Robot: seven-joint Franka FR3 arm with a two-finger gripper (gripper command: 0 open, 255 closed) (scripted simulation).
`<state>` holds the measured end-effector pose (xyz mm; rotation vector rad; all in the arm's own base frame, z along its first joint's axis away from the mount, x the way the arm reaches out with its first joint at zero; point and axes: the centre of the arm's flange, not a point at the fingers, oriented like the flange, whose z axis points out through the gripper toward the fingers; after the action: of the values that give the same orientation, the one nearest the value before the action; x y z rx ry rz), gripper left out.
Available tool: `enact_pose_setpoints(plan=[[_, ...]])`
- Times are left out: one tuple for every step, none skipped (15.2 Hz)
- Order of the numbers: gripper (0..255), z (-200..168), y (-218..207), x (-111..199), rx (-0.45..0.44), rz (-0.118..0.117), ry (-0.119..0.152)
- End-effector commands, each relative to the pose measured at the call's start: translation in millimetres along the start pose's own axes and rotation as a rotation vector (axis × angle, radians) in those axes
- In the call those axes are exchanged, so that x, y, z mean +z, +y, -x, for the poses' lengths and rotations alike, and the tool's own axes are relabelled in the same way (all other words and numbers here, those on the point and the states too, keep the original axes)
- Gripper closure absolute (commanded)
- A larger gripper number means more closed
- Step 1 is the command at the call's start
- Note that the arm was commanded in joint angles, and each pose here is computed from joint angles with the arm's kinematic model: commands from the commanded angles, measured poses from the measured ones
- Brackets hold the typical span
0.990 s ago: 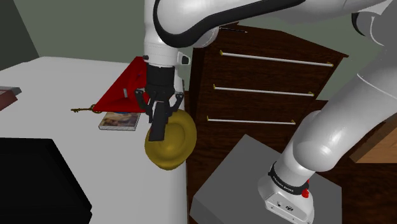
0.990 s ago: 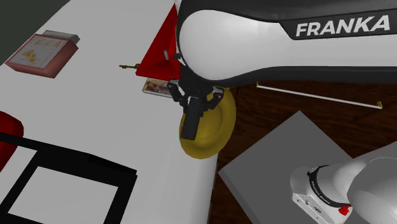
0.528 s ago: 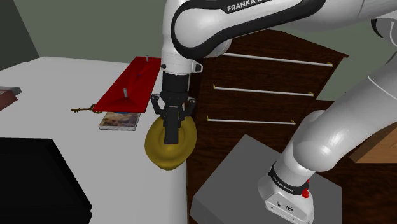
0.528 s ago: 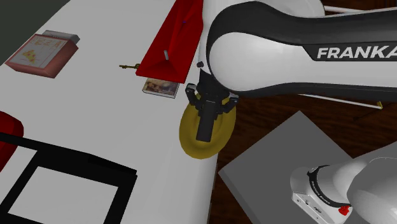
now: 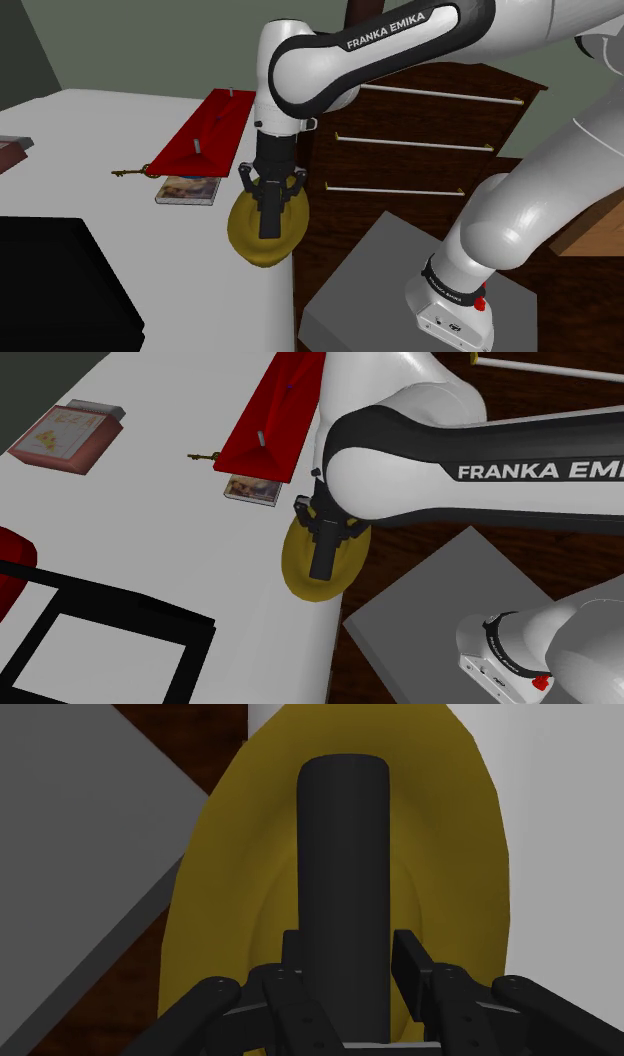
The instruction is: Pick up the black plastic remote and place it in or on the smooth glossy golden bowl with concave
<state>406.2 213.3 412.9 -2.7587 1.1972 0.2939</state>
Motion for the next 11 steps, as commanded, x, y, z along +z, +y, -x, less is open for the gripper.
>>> enact_pose_setpoints(plan=[[255,-0.3,-0.1,1.6,0.000,0.000,0.000],[255,-0.3,-0.1,1.6,0.000,0.000,0.000],[255,-0.3,-0.1,1.6,0.000,0.000,0.000],[255,-0.3,-0.1,1.6,0.000,0.000,0.000],[255,-0.3,-0.1,1.6,0.000,0.000,0.000],[255,-0.3,-0.1,1.6,0.000,0.000,0.000],[0,-0.2,-0.2,1.5,0.000,0.000,0.000],[0,-0.2,0.1,1.2,0.000,0.000,0.000],[0,-0.2,0.1,1.3,0.000,0.000,0.000],[0,-0.2,0.2,1.3,0.000,0.000,0.000],[0,-0.2,0.1,1.3,0.000,0.000,0.000]])
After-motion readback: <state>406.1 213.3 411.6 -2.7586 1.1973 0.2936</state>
